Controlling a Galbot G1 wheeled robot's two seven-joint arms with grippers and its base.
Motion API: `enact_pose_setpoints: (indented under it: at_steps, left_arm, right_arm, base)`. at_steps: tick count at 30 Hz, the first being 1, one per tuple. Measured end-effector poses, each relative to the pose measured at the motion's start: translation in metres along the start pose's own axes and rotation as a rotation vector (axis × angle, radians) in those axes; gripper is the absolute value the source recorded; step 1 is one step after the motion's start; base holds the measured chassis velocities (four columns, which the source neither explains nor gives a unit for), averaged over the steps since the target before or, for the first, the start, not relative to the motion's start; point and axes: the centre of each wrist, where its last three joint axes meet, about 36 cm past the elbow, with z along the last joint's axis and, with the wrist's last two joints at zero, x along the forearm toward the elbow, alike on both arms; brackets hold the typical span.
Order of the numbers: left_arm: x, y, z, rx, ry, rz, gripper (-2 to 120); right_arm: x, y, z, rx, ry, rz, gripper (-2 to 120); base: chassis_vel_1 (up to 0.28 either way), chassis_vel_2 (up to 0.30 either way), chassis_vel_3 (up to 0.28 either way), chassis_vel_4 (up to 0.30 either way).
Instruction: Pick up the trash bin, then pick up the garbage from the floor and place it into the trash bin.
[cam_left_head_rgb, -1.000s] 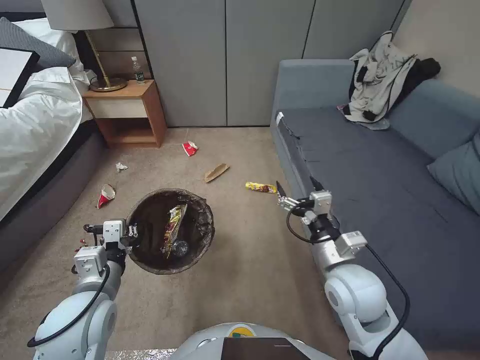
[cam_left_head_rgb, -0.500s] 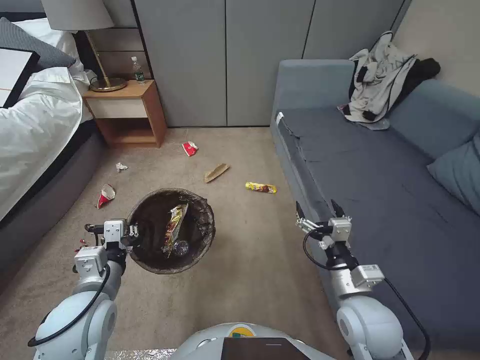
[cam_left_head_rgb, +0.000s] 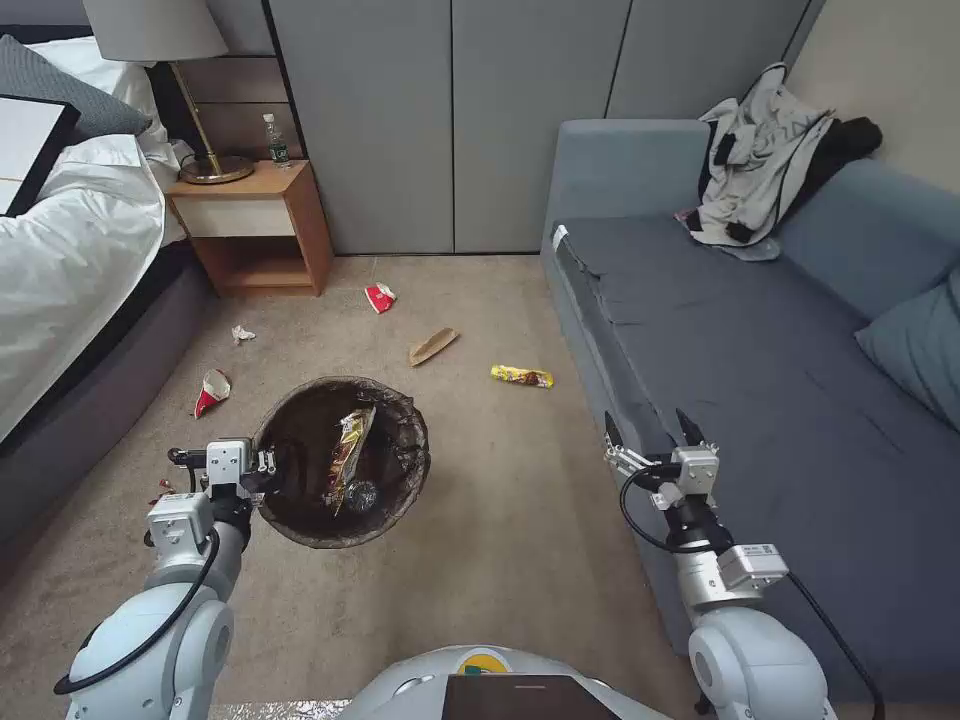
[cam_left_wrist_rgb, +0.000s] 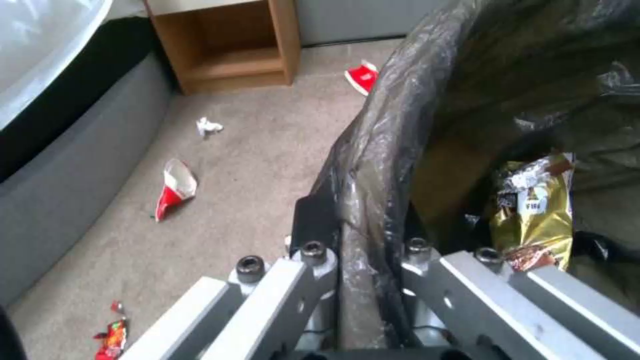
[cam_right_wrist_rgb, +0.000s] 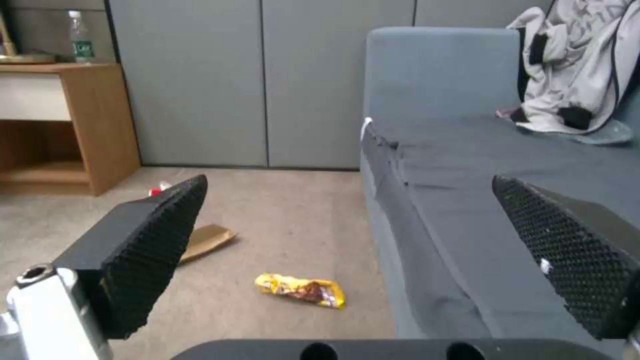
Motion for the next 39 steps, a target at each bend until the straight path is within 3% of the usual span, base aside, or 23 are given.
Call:
enact_pose_setpoints:
  at_steps: [39]
  left_arm:
    - [0.0042, -0.0021, -0.004, -0.003, -0.008, 0.001, 4]
  right_arm:
    - [0.0027, 0.0033, -0.0003, -0.018, 0.019, -0.024, 100]
  base:
    - [-0.13, 0.13, 0.125, -0.128]
